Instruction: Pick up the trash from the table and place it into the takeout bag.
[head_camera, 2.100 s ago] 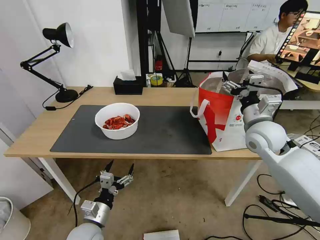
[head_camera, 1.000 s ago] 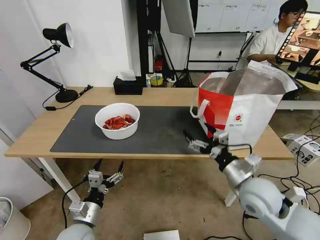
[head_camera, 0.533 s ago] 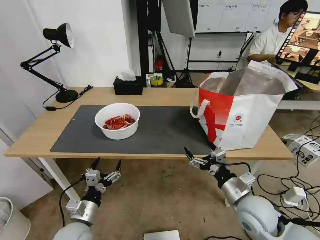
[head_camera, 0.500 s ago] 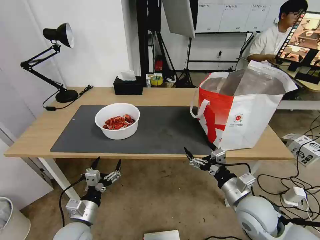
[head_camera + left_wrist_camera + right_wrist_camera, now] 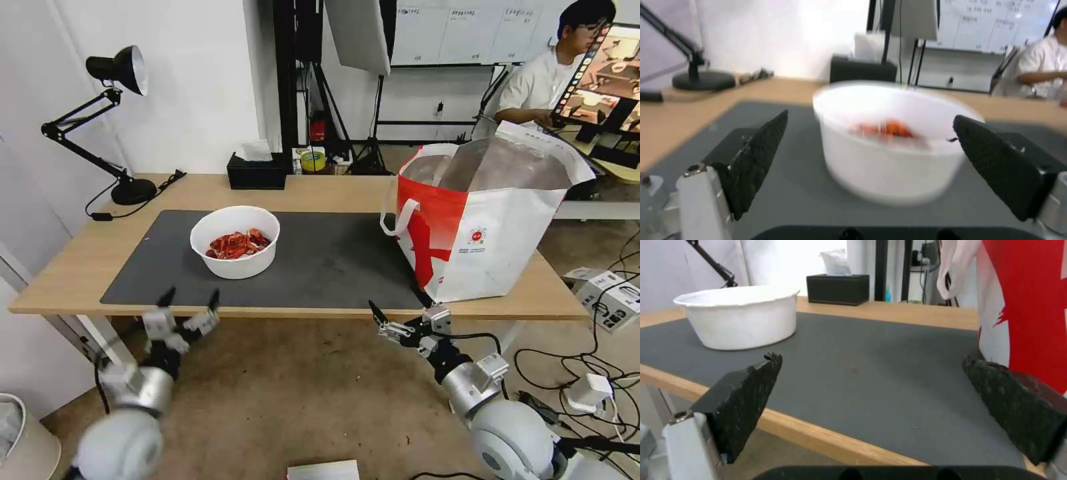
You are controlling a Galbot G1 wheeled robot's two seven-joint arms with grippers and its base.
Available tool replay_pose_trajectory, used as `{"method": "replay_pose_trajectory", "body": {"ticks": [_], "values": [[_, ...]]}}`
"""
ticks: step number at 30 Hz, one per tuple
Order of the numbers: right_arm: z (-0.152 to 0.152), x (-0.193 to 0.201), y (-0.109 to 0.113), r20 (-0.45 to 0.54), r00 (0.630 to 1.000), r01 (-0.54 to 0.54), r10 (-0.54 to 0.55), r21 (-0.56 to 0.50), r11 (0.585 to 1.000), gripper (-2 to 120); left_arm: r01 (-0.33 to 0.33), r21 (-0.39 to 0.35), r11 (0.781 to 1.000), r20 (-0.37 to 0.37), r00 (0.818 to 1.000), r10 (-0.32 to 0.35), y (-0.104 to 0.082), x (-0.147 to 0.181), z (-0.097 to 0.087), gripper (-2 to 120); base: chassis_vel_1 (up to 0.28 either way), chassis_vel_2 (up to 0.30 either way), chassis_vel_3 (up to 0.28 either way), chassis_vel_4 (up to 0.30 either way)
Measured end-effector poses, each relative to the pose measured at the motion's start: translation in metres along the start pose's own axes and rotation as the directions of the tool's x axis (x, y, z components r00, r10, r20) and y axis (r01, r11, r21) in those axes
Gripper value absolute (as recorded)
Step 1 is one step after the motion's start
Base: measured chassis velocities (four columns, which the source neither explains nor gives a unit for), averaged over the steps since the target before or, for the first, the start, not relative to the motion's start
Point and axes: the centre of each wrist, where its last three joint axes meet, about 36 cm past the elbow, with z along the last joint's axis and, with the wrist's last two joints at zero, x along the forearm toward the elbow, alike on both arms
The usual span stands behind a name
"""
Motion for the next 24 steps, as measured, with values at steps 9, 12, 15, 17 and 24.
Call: {"method": "replay_pose_trajectory", "body": {"ticks": [9,12,15,17,24], "values": [[0.005,-0.003,0.0,-0.006,1.0,0.003,-0.003,0.003,1.0,100,-0.027,0.023,0.999,-0.069,0.997,0.029,0.029,-0.053,-0.093,100,0.0,0.0,0.0,0.0],[0.007,-0.003,-0.001,-0.008,1.0,0.002,-0.002,0.004,1.0,100,-0.043,0.053,0.998,-0.136,0.989,0.049,0.04,-0.078,-0.124,100,0.0,0.0,0.0,0.0],[0.007,-0.004,-0.001,-0.004,1.0,0.001,-0.001,0.002,1.0,100,-0.057,0.069,0.996,-0.203,0.977,0.07,0.044,-0.092,-0.136,100,0.0,0.0,0.0,0.0],[0.007,-0.005,-0.001,-0.003,1.0,0.003,-0.003,0.002,1.0,100,-0.059,0.075,0.995,-0.232,0.97,0.076,0.045,-0.096,-0.14,100,0.0,0.0,0.0,0.0],[0.012,-0.002,0.003,-0.011,1.0,0.004,-0.004,-0.004,1.0,100,-0.039,0.076,0.996,-0.444,0.893,0.069,0.063,-0.134,-0.139,100,0.0,0.0,0.0,0.0]]}}
